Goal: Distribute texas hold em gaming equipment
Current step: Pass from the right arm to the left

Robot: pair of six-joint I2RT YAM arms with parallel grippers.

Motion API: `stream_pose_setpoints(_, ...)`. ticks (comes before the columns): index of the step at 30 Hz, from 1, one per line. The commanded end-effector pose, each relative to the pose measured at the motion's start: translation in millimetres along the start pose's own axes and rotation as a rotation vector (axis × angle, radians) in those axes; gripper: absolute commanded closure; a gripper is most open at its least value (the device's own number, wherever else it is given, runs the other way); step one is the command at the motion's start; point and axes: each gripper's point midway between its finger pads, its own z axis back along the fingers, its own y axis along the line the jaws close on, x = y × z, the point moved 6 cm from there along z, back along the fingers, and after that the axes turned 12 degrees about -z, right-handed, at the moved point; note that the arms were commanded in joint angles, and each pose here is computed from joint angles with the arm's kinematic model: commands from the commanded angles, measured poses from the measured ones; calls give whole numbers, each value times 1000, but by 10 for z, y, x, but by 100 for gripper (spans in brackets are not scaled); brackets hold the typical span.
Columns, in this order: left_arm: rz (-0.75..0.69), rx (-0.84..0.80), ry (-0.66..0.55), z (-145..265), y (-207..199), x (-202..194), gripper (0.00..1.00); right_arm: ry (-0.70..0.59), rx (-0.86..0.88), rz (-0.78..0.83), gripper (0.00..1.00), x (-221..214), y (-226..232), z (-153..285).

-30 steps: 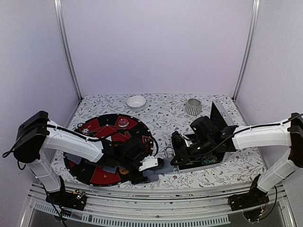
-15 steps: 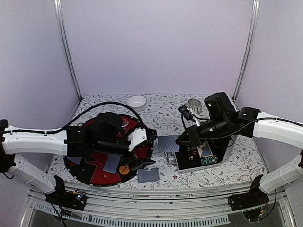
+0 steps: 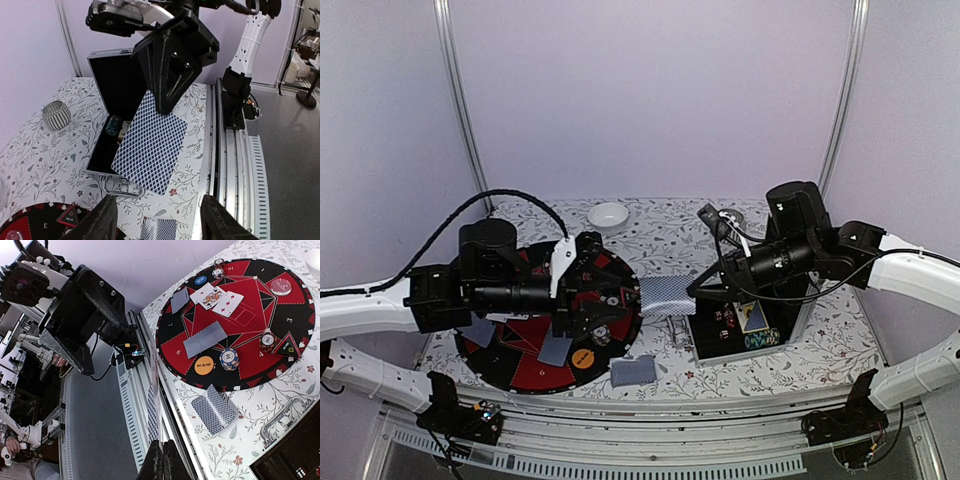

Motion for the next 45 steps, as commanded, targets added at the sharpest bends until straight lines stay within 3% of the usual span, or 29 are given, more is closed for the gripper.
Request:
stream_pose_setpoints(1, -187, 47, 74, 69, -68, -33, 40, 43, -6, -11, 98, 61, 61, -9)
stream_pose_setpoints(6, -772, 306, 196, 80, -171, -254, 31, 99, -34, -71, 98, 7, 61, 21)
stream_pose_setpoints(8, -956, 464, 187, 73, -175, -190, 28, 116, -13, -97, 98, -17, 87, 29)
stream_pose_setpoints(11, -1103, 684, 162, 132, -167, -19, 25, 134, 9, -139, 98, -40, 104, 21)
stream_pose_setpoints(14, -1201, 726, 184, 124, -238, 3, 24, 155, 34, -161, 98, -71, 107, 3)
stream_pose_setpoints(22, -1375, 631, 278, -32, -435, -121, 25, 225, 89, -205, 98, -114, 82, -115)
stream_pose_setpoints(30, -1383, 464, 345, -60, -545, -311, 28, 227, 106, -206, 98, -109, 111, -111)
stream_pose_setpoints(39, -1444, 523, 276, -197, -629, -190, 28, 243, 147, -187, 98, -64, 187, -203)
stream_pose_setpoints(45, -1434, 515, 254, -208, -643, -174, 43, 274, 159, -184, 98, -121, 211, -268)
